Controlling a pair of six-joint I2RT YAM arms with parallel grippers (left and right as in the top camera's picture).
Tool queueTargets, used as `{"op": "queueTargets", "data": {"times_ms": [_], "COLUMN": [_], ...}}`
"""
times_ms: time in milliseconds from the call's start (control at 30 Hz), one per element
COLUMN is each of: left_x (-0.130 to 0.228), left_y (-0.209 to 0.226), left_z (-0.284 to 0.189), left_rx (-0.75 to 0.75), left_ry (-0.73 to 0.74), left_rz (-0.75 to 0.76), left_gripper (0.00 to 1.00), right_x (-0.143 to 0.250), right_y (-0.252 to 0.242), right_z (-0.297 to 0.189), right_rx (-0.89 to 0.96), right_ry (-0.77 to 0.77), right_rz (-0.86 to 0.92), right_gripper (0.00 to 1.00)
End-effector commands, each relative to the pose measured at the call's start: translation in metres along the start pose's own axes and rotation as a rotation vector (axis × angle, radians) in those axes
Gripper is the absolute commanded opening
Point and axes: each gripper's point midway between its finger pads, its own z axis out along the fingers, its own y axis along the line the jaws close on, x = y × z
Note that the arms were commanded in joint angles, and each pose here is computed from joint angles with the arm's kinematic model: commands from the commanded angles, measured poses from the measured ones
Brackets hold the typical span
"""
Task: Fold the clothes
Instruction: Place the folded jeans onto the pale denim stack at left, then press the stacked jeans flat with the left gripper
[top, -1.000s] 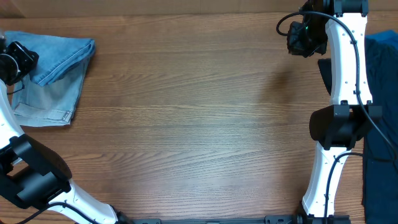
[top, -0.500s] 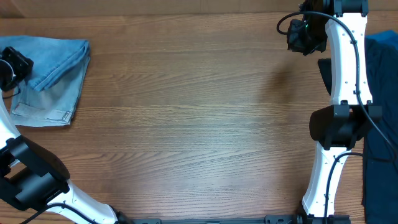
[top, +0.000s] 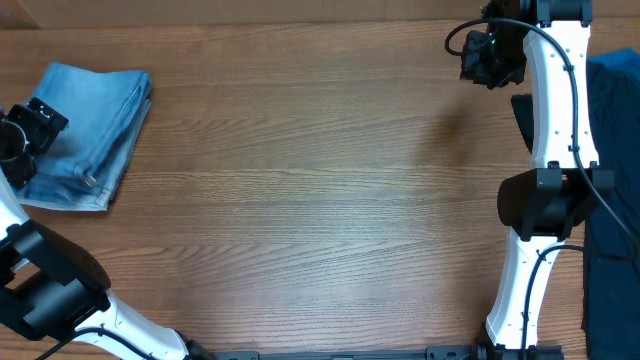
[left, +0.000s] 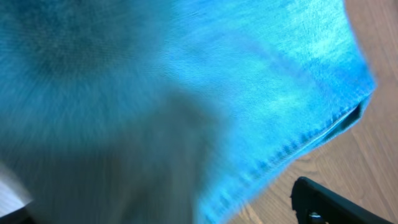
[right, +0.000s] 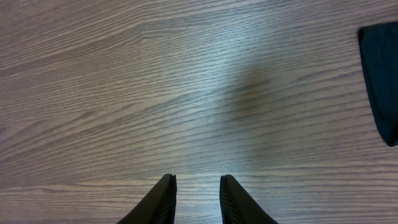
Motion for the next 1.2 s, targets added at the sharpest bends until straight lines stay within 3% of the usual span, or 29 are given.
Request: {"op": "queueTargets", "data": {"times_ms": [0, 233, 267, 300, 333, 367, 600, 1000, 1167], "left_x": [-0.019, -0.027, -0.026, -0.025, -0.025, -0.025, -0.008, 0.039, 0.040], "left_y": [-0.012, -0.027, -0.027, -0.026, -0.025, -0.022, 0.019, 0.077, 0.063], "left_z": [-0.058, -0.104, -0.104, -0.103, -0.100, -0.095, -0.038, 0.082, 0.094], "left_rx": [0.016, 0.041, 0.040, 0.034, 0.023, 0.005, -0.164, -0.313, -0.226], "left_ry": [-0.116, -0.181, -0.178, -0.175, -0.170, -0.163, -0.045, 0.145, 0.164], "left_rz": [0.016, 0.045, 0.049, 0.072, 0.077, 0.076, 0.055, -0.003, -0.033], "left_gripper": [1.00, 0.99, 0.87, 0.43, 0.10, 0.04, 0.04, 0.04, 0.04], "right_x": [-0.003, -0.003, -0.003, -0.003, -0.003, -0.003, -0.003, -0.003, -0.003], "right_y": [0.003, 0.003, 0.003, 0.003, 0.003, 0.003, 0.003, 0.003, 0.002], "right_z": [-0.015, -0.015, -0.015, -0.015, -0.015, -0.015, -0.015, -0.015, -0.015], "right_rx": [-0.016, -0.016, -0.016, -0.016, -0.016, -0.016, -0.016, -0.016, -0.013], "right_ry": [-0.037, -0.037, -0.037, -0.037, -0.037, -0.037, -0.037, -0.037, -0.037], "right_rz": [-0.002, -0.002, -0.002, -0.002, -0.002, -0.002, -0.002, -0.002, -0.003], "right_gripper": [0.28, 0.28, 0.28, 0.28, 0.28, 0.28, 0.28, 0.28, 0.28]}}
